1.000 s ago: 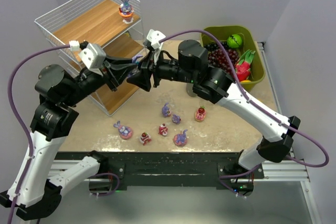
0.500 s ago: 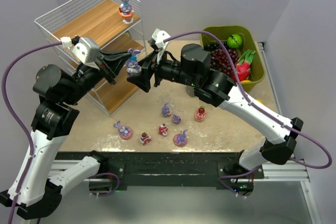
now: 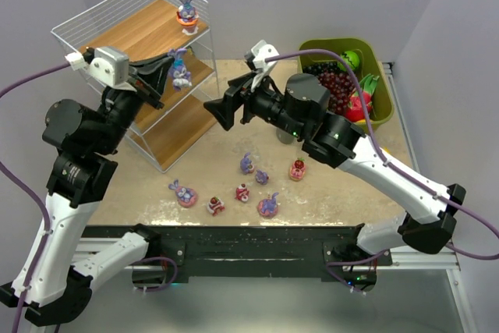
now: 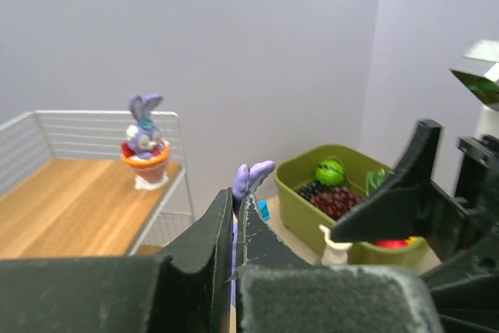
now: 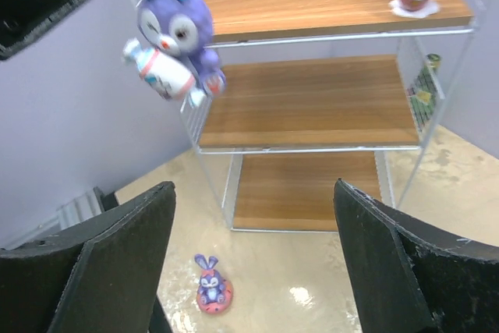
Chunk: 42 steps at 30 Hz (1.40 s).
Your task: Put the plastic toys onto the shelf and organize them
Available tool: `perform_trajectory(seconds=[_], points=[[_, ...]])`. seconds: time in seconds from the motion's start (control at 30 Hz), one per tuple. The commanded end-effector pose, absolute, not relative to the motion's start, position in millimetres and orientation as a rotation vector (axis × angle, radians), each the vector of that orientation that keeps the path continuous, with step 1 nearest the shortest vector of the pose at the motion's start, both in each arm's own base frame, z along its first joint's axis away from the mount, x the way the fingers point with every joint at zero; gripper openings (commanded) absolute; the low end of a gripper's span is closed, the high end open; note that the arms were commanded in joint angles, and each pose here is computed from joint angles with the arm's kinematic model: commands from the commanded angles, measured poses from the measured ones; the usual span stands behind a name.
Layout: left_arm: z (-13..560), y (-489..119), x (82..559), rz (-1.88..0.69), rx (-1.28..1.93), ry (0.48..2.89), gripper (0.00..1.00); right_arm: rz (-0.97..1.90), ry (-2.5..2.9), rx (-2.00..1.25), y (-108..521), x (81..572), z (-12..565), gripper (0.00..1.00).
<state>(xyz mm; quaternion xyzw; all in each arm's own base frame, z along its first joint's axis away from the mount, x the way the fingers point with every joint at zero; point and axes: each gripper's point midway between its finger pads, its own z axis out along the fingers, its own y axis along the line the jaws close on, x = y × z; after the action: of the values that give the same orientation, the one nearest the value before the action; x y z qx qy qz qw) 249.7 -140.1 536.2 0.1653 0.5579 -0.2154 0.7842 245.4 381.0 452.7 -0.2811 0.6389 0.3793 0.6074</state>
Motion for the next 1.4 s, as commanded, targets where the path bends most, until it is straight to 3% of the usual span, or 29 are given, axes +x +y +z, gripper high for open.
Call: perform_trajectory(seconds=[0.0,0.37,0.63,1.37], points=[[582.5,-104.9,253.7,-0.29,0.225,1.011,0.0,0.843,1.42,-0.502,356.5,253.1,480.0,0.86],[584.7,-96.7,302.2,-0.1,0.178,0.975,0.0,0.794,1.455,-0.495,341.2,252.7,464.5,0.86],[581.3,-86.0,345.0,-0.165,0.194,1.014,0.0,0.758,1.466,-0.497,333.3,253.2,457.0,0.86],[549.0,-69.0,367.6,-0.118,0.115,1.129,0.0,0.751,1.489,-0.513,335.6,261.1,443.0,0.86]])
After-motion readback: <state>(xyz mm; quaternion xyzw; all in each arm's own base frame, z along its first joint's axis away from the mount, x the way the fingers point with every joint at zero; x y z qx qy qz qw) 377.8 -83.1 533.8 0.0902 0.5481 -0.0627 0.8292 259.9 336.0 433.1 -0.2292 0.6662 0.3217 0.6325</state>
